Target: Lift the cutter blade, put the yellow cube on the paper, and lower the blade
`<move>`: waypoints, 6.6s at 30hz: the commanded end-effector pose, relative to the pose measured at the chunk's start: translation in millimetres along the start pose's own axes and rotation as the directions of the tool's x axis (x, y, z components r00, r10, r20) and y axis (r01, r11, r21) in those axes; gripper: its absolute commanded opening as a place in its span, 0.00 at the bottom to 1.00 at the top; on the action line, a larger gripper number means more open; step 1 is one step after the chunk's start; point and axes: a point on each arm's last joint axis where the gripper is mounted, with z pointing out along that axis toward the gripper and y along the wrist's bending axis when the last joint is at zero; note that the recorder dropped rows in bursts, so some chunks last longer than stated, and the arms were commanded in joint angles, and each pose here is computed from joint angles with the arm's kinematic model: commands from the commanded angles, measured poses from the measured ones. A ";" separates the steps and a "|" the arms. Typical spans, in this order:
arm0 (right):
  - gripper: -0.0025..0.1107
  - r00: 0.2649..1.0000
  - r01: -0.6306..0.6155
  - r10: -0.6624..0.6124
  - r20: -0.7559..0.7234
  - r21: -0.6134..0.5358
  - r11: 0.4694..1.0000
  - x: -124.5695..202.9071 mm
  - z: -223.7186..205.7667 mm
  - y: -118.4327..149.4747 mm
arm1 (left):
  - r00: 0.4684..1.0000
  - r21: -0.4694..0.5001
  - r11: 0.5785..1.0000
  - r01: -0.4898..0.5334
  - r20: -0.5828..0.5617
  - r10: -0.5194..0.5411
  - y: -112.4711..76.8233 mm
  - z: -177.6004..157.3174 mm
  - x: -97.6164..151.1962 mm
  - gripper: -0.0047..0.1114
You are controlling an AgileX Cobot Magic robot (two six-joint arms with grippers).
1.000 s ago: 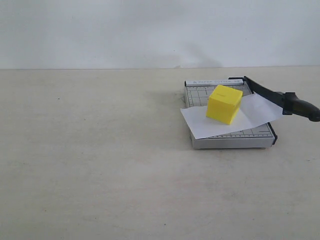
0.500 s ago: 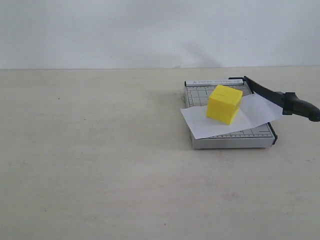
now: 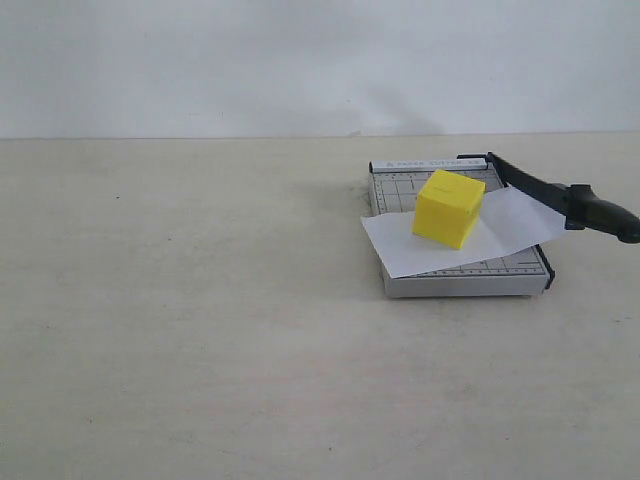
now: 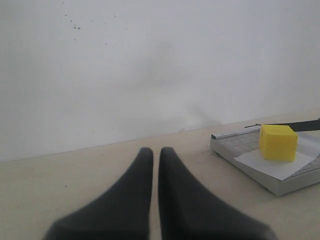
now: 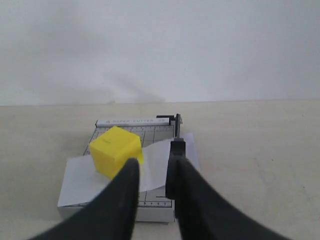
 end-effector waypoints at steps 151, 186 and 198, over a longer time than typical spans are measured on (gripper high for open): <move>0.02 0.988 0.147 -0.146 -0.056 0.016 0.989 -30.7 21.4 -1.9 | 0.971 0.201 0.969 0.146 -0.217 -0.101 -24.4 -4.5 15.7 0.08; 0.02 0.944 0.023 -0.044 0.327 0.069 0.997 8.7 -51.1 -3.1 | 0.971 0.200 0.969 0.146 -0.215 -0.102 -24.3 -4.5 15.6 0.08; 0.02 0.983 0.023 -0.032 0.182 0.053 0.998 69.5 -36.9 -7.0 | 0.971 0.200 0.969 0.146 -0.215 -0.102 -24.3 -4.5 15.6 0.08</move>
